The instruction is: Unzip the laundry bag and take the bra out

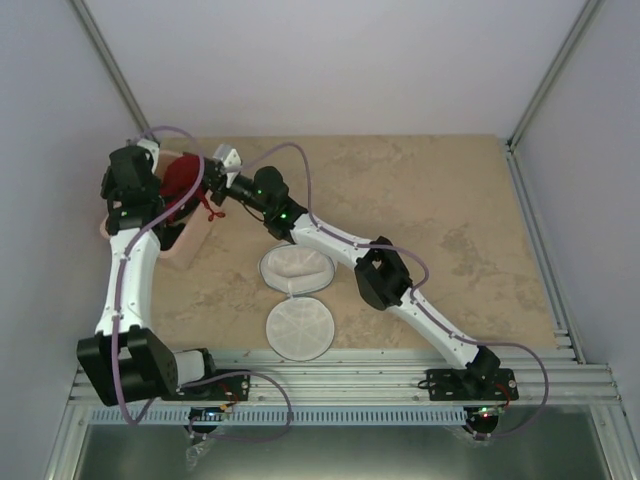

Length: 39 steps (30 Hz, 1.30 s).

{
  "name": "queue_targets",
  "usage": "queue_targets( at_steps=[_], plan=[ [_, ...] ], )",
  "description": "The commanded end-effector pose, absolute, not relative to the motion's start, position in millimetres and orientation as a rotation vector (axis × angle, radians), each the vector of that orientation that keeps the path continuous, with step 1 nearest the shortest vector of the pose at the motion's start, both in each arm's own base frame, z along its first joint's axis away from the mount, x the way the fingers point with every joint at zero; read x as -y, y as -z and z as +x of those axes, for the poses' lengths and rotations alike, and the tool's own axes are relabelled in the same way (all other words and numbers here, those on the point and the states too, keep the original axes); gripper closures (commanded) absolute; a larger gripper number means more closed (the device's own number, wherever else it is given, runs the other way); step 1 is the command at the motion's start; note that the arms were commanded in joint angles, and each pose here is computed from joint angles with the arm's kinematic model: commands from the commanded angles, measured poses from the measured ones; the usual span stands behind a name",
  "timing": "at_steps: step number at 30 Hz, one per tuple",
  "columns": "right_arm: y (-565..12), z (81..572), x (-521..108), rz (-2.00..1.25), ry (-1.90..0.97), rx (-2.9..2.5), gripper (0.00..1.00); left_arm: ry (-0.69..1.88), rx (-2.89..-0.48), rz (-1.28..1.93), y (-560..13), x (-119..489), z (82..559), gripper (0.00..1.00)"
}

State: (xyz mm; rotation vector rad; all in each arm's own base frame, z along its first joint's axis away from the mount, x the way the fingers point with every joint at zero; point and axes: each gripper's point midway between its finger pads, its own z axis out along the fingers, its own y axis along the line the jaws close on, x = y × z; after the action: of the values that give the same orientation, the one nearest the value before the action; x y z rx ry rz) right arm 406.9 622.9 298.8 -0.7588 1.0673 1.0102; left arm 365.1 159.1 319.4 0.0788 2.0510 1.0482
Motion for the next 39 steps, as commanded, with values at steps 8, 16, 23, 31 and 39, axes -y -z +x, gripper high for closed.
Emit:
queue_targets(
  at_steps=[8, 16, 23, 31, 39],
  plan=[
    [-312.7, 418.0, -609.0, -0.748, -0.912, -1.032, 1.0, -0.771, -2.228, 0.06, -216.6, -142.5, 412.3, 1.0],
    [-292.5, 421.3, -608.3, -0.812, -0.862, -1.126, 0.99, -0.475, -2.333, 0.173, -164.8, -98.2, 417.6, 1.0],
    [-287.8, 406.2, -596.7, -0.887, -0.846, -1.225, 1.0, -0.352, -2.325, 0.376, -144.2, -67.5, 386.0, 1.0],
    [-281.4, 380.4, -569.2, -0.905, -0.838, -1.345, 1.0, -0.209, -2.313, 0.552, -142.1, -41.2, 358.0, 1.0],
    [-253.8, 356.3, -531.4, -0.933, -0.791, -1.451, 1.0, -0.149, -2.341, 0.72, -129.8, -26.0, 322.8, 1.0]
  ],
)
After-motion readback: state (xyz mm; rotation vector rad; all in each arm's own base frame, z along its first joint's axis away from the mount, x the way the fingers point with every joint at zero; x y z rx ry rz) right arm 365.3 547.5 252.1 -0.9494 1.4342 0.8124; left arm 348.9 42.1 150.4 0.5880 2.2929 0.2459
